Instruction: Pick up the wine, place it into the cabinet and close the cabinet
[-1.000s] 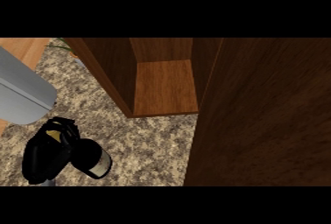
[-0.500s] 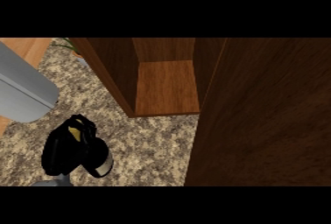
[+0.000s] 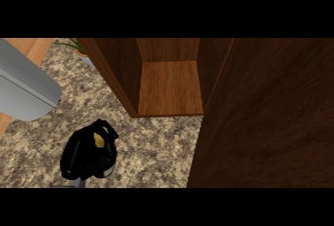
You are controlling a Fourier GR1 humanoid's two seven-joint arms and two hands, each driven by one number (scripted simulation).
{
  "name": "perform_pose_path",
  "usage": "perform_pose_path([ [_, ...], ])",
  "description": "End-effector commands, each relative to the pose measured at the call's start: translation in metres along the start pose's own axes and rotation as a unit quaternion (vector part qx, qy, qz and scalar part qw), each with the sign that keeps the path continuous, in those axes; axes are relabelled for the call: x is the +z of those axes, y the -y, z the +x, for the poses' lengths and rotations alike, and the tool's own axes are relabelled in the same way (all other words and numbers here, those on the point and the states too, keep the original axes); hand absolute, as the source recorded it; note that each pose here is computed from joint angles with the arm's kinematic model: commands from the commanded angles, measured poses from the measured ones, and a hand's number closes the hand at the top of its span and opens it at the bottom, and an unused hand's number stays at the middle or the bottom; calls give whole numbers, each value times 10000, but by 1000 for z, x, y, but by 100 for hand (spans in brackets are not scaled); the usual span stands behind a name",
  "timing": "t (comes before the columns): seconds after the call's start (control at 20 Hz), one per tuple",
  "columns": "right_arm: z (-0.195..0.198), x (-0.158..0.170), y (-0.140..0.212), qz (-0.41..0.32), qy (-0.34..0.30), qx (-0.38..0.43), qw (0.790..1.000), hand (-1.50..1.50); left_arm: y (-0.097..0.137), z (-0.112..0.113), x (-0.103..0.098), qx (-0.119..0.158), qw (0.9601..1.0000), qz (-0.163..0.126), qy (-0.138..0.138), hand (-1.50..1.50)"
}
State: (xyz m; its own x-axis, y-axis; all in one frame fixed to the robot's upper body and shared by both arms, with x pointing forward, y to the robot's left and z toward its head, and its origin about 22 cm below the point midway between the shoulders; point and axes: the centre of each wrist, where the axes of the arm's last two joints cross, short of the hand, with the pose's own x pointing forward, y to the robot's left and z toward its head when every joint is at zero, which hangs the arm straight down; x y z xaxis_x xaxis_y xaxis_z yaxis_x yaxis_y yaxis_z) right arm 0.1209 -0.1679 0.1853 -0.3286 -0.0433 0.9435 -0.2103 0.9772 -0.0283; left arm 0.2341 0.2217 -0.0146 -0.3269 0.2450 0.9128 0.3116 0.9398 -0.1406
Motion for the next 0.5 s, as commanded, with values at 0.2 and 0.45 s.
perform_pose_path([
  [0.2, 38, 36, 6, -27, 212, -158, 9996, -150, 36, -21, 1, -173, 9968, 313, -716, 150],
  [0.45, 23, 38, 5, -122, 165, -114, 9997, -150, 54, -18, -34, -398, 9964, 517, -540, 150],
])
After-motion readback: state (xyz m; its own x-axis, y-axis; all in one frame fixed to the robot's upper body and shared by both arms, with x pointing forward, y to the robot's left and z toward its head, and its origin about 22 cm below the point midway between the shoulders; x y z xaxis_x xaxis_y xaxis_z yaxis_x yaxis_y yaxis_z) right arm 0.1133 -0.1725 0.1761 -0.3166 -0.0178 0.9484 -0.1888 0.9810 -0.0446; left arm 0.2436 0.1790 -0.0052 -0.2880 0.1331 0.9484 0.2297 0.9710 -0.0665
